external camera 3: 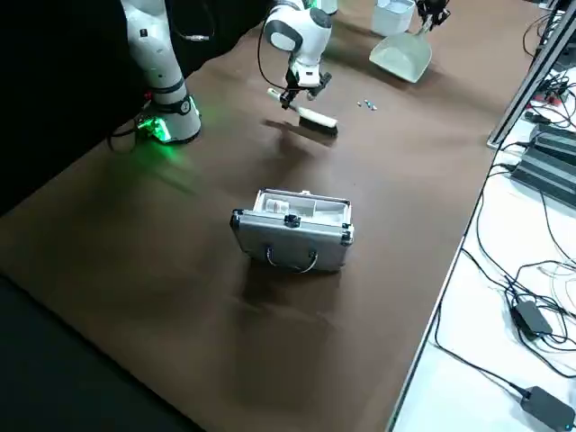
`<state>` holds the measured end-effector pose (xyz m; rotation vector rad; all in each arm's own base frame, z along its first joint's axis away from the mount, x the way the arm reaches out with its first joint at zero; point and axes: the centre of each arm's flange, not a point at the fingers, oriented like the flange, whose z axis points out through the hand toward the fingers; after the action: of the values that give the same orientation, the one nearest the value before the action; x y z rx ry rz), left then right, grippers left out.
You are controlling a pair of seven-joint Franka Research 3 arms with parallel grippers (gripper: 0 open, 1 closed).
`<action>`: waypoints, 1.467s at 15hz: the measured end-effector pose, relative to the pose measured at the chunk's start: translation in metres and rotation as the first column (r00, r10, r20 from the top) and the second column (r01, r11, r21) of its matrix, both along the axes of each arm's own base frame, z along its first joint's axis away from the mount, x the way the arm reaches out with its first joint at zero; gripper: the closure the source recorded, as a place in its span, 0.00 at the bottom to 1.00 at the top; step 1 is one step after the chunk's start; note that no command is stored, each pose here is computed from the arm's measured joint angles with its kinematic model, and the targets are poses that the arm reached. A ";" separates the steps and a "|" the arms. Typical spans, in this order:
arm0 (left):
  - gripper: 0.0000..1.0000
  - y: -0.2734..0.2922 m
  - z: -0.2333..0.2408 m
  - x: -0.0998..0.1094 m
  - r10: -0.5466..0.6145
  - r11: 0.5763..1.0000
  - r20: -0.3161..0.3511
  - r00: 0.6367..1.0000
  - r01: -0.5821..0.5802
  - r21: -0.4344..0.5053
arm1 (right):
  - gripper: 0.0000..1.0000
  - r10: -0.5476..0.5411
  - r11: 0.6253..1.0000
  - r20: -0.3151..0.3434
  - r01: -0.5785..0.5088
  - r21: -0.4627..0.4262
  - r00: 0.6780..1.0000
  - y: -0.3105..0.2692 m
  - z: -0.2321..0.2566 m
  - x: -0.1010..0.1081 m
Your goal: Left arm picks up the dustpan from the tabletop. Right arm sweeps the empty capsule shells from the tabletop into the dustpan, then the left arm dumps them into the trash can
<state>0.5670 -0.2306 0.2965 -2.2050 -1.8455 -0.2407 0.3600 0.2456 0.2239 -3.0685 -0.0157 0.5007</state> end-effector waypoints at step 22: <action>0.66 -0.126 -0.049 -0.045 0.063 0.998 0.052 0.997 -0.064 0.017 | 0.74 -0.069 0.998 0.045 0.069 -0.009 0.997 0.116 0.056 0.090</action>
<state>0.5221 -0.3561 0.2475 -2.1433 -1.9286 -0.3042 0.4503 0.3611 0.2798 -3.0771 0.0919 0.4293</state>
